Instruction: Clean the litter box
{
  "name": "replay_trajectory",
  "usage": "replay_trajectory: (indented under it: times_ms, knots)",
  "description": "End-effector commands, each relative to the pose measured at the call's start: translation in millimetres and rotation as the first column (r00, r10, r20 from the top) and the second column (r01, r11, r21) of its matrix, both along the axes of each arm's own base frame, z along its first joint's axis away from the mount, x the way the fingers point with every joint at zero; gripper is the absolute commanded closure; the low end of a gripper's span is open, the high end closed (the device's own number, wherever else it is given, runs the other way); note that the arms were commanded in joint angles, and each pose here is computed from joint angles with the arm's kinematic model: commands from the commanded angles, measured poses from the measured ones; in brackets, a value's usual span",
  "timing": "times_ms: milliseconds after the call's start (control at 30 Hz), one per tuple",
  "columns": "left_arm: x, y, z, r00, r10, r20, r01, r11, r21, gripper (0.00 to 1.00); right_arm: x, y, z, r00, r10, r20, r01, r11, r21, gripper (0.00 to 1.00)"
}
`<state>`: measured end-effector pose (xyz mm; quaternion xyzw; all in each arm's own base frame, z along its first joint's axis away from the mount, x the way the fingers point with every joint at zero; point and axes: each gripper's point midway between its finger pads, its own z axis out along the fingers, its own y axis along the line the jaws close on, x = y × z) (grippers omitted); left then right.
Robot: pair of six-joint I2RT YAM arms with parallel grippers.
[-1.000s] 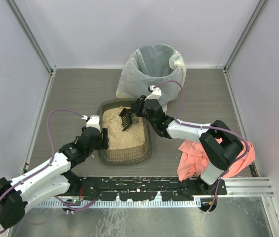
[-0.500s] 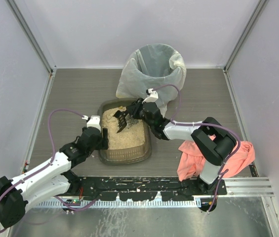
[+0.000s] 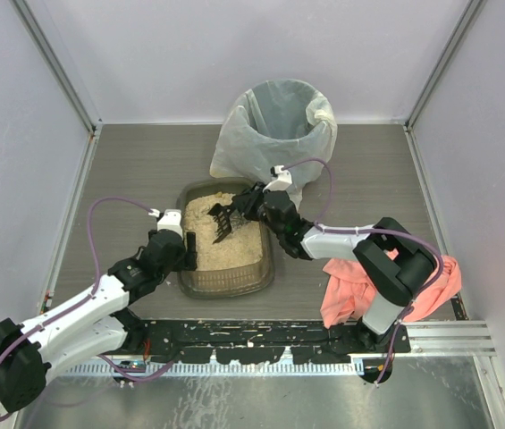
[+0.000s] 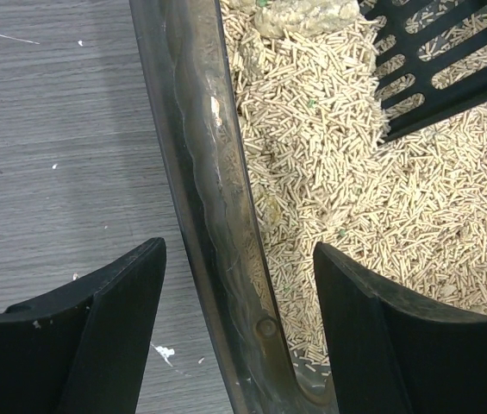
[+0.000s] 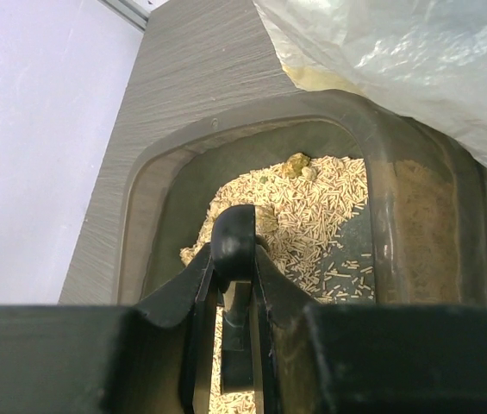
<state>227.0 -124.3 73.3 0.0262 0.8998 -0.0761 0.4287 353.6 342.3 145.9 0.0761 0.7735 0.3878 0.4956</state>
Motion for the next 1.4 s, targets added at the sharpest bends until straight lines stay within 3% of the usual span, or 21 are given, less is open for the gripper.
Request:
replay_trajectory:
  times_ms: [0,300,567,1067,1367]
  knots:
    - [15.0,-10.3,31.6,0.995,0.004,0.095,0.002,0.998,-0.061,0.27,-2.3,-1.3,52.8,0.997,-0.009,0.074,-0.001,0.990,0.138,0.99]
    - [10.5,-2.7,40.4,0.988,0.029,0.149,-0.014,0.995,-0.101,0.14,-3.5,-6.4,53.9,0.997,-0.016,0.071,0.006,0.990,0.142,0.99]
    - [6.1,5.7,48.8,0.977,0.061,0.206,-0.032,0.989,-0.145,0.09,-2.4,-5.0,55.9,0.997,-0.003,0.076,-0.009,0.988,0.154,0.99]
    - [10.4,-14.6,36.7,0.992,-0.033,0.126,0.046,0.994,-0.098,0.48,2.3,22.4,29.4,0.999,0.038,0.021,-0.040,0.987,0.153,0.99]
    - [10.4,-16.5,35.7,0.992,-0.044,0.120,0.055,0.994,-0.095,0.51,-17.3,63.0,19.5,0.991,0.133,0.008,-0.132,0.977,0.167,0.99]
